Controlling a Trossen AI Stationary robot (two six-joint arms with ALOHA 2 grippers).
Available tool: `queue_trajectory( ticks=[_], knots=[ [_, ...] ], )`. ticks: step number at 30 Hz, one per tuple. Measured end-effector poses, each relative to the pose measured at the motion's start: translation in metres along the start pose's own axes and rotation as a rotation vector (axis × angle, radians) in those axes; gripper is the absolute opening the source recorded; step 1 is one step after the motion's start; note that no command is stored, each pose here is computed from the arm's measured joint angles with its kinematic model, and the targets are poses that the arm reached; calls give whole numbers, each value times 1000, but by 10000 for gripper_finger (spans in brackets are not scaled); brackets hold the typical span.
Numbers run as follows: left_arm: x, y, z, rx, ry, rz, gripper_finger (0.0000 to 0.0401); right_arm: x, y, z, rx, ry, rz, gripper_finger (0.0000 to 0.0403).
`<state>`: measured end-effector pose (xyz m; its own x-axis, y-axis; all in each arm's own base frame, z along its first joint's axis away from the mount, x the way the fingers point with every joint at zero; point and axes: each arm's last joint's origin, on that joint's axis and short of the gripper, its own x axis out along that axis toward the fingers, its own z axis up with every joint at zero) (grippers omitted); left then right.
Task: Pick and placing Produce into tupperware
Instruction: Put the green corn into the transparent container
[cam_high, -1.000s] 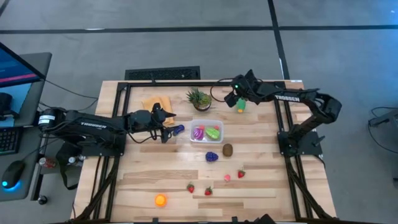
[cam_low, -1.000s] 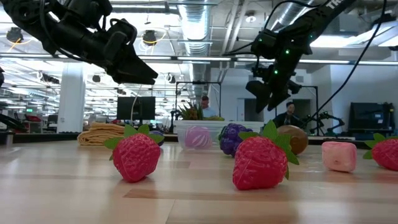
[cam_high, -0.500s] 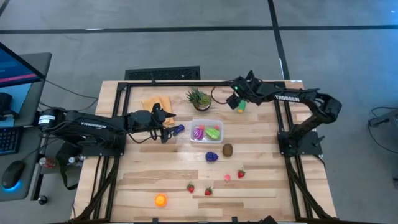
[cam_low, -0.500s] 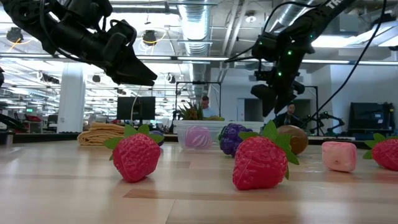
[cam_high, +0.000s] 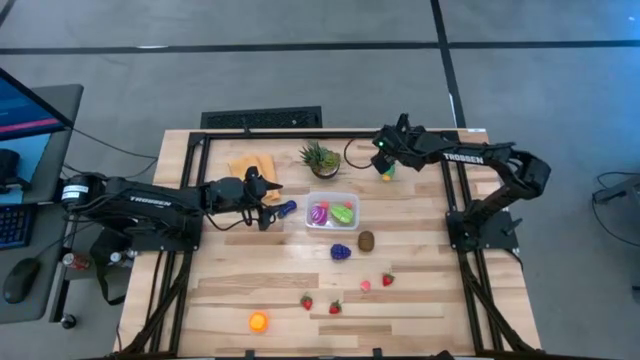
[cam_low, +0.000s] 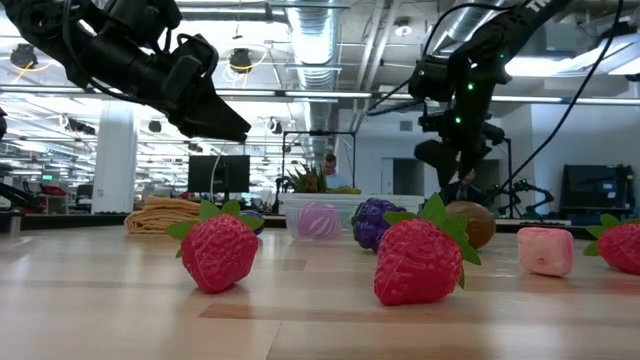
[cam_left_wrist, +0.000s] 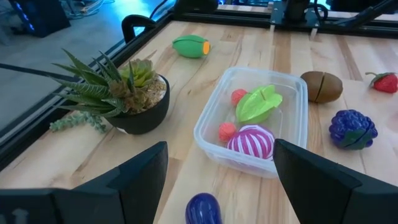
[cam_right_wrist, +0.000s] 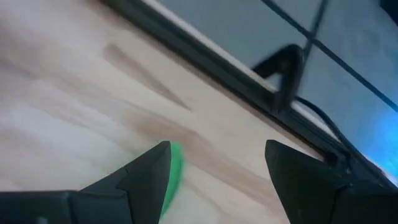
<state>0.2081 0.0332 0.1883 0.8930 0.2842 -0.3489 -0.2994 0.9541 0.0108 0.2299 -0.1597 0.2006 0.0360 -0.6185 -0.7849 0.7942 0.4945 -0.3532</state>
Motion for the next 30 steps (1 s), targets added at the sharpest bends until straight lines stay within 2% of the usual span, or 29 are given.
queue_trajectory(
  ticks=[5,16,20,26,30],
  knots=[
    [0,0,0,0,0,0,284,-4,7,3,-43,-25,134,256],
    [0,0,0,0,-1,0,284,-1,4,4,10,-1,222,256],
    [0,0,0,-7,-1,0,284,-1,4,4,74,11,217,256],
    [0,0,0,-16,0,0,284,0,3,3,278,43,202,256],
    [0,0,0,-17,1,0,284,-3,7,2,294,40,213,256]
  ],
)
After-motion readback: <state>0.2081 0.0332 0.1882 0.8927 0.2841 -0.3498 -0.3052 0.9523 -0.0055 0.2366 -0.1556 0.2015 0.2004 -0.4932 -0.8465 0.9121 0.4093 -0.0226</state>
